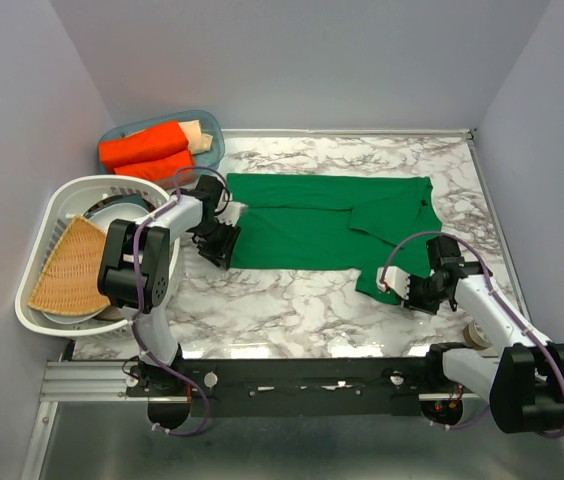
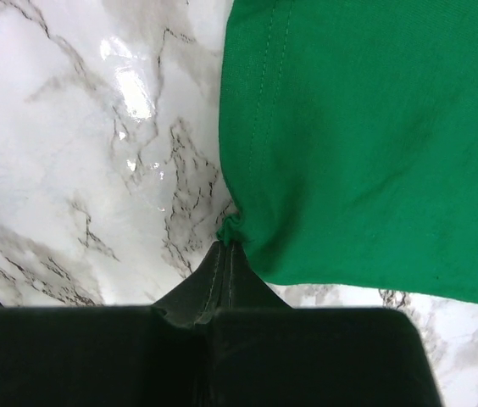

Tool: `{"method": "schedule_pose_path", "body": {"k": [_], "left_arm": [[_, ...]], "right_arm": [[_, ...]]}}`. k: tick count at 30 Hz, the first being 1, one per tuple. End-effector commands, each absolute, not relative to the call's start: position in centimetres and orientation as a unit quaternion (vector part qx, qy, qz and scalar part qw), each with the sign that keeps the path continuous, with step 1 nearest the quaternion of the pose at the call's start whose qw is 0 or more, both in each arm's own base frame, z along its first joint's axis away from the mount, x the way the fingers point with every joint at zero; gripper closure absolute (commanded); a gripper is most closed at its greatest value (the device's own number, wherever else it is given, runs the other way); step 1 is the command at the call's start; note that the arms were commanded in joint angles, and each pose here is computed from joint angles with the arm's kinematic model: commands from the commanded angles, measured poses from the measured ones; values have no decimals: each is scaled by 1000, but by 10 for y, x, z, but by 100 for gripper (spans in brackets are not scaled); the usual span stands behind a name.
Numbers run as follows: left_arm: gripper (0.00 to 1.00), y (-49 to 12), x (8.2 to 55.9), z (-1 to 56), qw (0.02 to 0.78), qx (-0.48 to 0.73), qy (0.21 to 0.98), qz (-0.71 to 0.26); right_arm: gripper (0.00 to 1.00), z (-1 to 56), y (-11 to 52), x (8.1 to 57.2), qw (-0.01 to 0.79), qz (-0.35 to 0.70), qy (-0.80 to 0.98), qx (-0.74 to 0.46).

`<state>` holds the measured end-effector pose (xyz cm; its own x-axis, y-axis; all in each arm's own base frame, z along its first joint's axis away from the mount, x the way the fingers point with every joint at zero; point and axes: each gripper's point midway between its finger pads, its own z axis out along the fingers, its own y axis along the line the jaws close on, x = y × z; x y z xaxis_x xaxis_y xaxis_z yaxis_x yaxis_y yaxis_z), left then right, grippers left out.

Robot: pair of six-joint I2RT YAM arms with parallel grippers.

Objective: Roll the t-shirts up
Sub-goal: Fold the T-shirt at the center of the board.

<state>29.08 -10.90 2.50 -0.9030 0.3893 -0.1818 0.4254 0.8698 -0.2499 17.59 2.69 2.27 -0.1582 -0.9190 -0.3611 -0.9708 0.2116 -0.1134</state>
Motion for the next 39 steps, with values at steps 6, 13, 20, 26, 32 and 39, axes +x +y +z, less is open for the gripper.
{"method": "schedule_pose_path", "body": {"k": [6, 13, 20, 26, 32, 39], "left_arm": [[100, -107, 285, 33, 58, 230, 961, -142], [100, -106, 284, 47, 64, 235, 960, -141], [100, -119, 328, 78, 122, 230, 954, -147], [100, -122, 355, 87, 150, 236, 950, -141], [100, -107, 375, 87, 166, 224, 954, -113], [100, -97, 408, 94, 185, 210, 956, -91]], "right_arm": [[99, 50, 33, 206, 226, 60, 789, -568], [99, 97, 24, 230, 279, 10, 823, -494], [99, 132, -2, 249, 308, -70, 839, -443], [99, 162, -26, 289, 351, -126, 854, -363], [99, 189, -53, 326, 386, -155, 859, -299], [99, 194, -60, 361, 390, -152, 861, -290]]}}
